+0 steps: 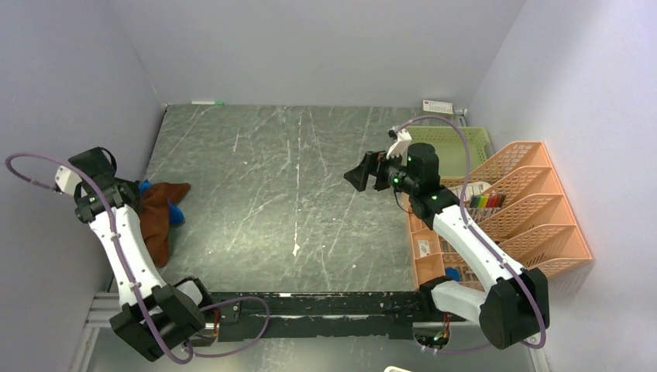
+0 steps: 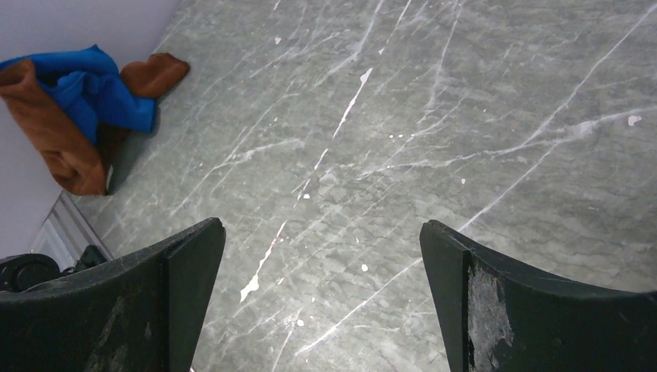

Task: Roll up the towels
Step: Pick up the towel at the corner of the board.

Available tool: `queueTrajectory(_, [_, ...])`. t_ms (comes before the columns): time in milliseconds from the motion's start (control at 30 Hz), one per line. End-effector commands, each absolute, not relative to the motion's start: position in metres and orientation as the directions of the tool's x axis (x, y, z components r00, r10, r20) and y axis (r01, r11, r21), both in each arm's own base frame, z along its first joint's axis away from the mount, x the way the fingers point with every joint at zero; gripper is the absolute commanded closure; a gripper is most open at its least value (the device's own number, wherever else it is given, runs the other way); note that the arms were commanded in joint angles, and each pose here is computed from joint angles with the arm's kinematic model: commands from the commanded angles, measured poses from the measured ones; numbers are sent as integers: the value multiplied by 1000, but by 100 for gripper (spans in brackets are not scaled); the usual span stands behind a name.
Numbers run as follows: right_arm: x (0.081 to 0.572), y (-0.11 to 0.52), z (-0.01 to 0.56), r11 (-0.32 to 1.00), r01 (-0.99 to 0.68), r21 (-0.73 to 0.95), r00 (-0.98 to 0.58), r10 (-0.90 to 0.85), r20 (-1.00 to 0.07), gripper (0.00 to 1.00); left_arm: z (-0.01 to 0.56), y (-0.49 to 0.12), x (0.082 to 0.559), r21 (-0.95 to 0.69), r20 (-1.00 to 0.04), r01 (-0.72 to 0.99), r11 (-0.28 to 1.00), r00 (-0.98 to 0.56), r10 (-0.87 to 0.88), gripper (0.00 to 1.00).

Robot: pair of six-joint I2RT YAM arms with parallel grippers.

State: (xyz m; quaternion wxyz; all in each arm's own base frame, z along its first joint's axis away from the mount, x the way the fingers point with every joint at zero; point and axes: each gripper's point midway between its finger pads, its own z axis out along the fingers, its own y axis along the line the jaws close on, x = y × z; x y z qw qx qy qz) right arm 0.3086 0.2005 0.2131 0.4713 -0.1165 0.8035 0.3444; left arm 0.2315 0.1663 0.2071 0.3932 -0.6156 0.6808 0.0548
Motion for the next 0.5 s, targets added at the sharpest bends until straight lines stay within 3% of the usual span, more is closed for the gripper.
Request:
queueTrajectory(0, [308,206,214,717,-528,456,-527,144,-837,0,214,163,253,-407,-642,-833,374,-31,-766,85])
queueTrajectory(133, [308,206,212,718,-526,456,-534,139,-834,0,195,154,257,-411,-617,-818,402,-76,-783,70])
queueTrajectory(167, [308,205,211,720,-527,452,-532,135,-836,0,192,154,257,-409,-614,-817,406,-82,-785,70])
queueTrajectory(267, [308,204,209,727,-522,447,-534,130,-835,0,190,153,260,-409,-614,-808,423,-99,-783,91])
queueTrajectory(300, [308,204,208,729,-521,444,-534,128,-836,0,190,153,260,-411,-612,-808,422,-99,-785,93])
queueTrajectory(467, [309,205,204,724,-522,451,-543,127,-830,0,191,152,262,-412,-608,-805,427,-106,-787,79])
